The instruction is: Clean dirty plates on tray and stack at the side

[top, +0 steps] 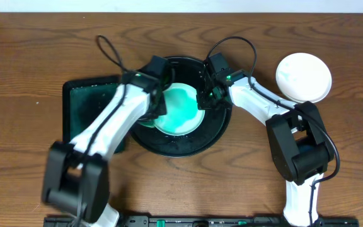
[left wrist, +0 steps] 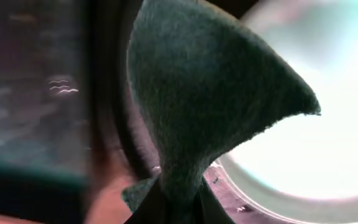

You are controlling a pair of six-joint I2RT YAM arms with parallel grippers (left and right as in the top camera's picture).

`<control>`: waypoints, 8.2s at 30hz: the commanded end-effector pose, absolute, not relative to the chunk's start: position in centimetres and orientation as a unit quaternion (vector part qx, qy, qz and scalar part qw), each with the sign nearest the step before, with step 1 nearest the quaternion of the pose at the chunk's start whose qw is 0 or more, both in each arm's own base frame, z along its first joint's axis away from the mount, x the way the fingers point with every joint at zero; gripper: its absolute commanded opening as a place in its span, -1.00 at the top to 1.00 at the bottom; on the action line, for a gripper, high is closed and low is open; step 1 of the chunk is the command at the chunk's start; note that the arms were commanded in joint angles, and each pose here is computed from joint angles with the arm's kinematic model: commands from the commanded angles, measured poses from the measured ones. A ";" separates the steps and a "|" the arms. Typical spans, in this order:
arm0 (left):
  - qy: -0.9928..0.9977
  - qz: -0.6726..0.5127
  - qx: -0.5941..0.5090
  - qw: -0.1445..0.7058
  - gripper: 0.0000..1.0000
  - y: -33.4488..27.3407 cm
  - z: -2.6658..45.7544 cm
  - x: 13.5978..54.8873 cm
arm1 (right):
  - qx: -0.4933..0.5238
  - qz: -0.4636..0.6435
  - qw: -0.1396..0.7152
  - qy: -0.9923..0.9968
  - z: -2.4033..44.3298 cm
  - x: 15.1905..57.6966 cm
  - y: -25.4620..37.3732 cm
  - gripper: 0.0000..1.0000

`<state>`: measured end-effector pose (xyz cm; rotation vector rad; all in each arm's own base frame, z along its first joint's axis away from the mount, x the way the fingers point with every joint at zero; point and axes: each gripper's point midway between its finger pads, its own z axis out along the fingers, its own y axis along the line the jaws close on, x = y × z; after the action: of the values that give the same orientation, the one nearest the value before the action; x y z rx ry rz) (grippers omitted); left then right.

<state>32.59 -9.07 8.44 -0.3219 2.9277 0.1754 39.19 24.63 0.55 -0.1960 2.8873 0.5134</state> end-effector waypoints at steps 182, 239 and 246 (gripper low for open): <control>0.940 0.092 -0.327 -0.008 -0.63 5.5 4.9 31.7 | -0.037 0.014 0.191 0.981 2.7 40.0 21.7 -0.14; 0.941 0.090 -0.328 -0.008 -0.63 5.4 4.9 31.7 | 0.063 0.201 0.096 0.973 -2.0 39.3 27.9 0.98; 0.941 0.090 -0.328 -0.008 -0.64 5.4 4.9 31.7 | 0.021 0.188 0.148 0.971 -0.9 40.9 27.8 0.97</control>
<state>31.52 5.41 4.89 -1.0299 2.9695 0.2748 41.91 26.98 0.61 0.1819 2.7734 0.5759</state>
